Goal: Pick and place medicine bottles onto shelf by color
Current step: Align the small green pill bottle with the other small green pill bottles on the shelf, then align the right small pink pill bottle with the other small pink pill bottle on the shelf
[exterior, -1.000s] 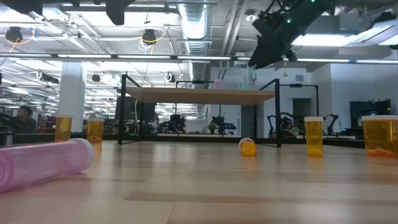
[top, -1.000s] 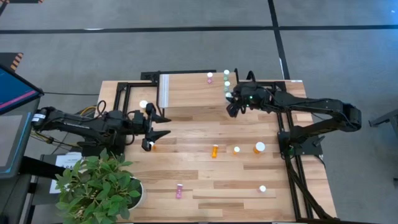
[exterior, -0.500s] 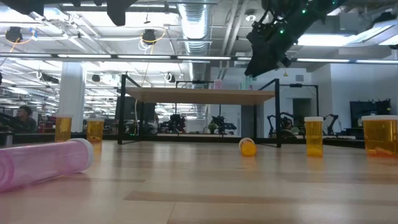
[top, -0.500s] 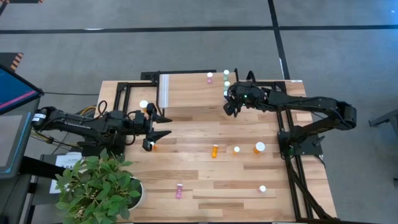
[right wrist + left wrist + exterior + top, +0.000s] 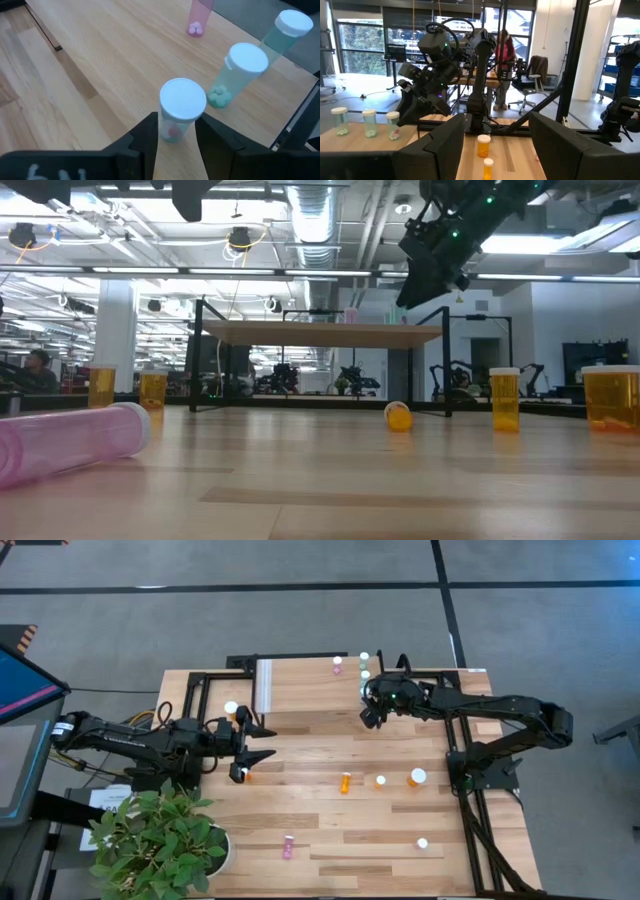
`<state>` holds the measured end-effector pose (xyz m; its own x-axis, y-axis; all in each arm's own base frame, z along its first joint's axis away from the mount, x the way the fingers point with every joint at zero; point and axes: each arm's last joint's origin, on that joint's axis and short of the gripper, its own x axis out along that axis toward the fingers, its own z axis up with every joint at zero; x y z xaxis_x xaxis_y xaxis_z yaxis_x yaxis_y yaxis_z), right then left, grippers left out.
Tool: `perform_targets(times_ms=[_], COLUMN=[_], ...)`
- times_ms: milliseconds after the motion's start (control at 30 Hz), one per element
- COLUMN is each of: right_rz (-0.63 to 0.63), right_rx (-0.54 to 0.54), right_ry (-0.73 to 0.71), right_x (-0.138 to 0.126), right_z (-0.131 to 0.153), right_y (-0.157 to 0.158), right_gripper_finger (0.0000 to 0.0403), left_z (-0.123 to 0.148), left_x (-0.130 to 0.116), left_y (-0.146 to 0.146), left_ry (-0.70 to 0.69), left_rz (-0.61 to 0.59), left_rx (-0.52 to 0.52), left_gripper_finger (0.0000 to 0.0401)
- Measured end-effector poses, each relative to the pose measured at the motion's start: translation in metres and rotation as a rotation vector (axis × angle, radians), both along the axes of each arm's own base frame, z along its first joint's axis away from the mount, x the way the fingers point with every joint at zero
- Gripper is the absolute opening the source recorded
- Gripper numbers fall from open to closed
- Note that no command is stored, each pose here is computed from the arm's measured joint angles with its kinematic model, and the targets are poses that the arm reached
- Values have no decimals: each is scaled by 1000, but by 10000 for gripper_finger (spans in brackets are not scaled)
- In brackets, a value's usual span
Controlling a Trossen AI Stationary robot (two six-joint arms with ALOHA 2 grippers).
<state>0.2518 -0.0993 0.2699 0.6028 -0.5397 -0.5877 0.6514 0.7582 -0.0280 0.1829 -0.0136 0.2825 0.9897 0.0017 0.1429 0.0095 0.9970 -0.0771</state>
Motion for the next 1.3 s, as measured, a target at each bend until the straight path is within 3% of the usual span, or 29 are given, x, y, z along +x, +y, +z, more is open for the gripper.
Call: perform_targets(times_ms=[467,700,1100,1300], right_rz=[11,25,59,234], right_rx=[2,63,262,360], right_ry=[11,76,210,217], right_x=[-2,-8,-53,-69], right_z=[13,38,54,42], right_y=[3,18,107,176], right_gripper_finger=[233,239,235,235], left_z=[0,-1,-1,-1], left_x=[0,0,0,0], left_y=[0,0,0,0], left_ry=[1,8,14,14], left_rz=[0,-3,-3,-2], left_rx=[0,1,1,0], left_gripper_finger=[210,210,210,210])
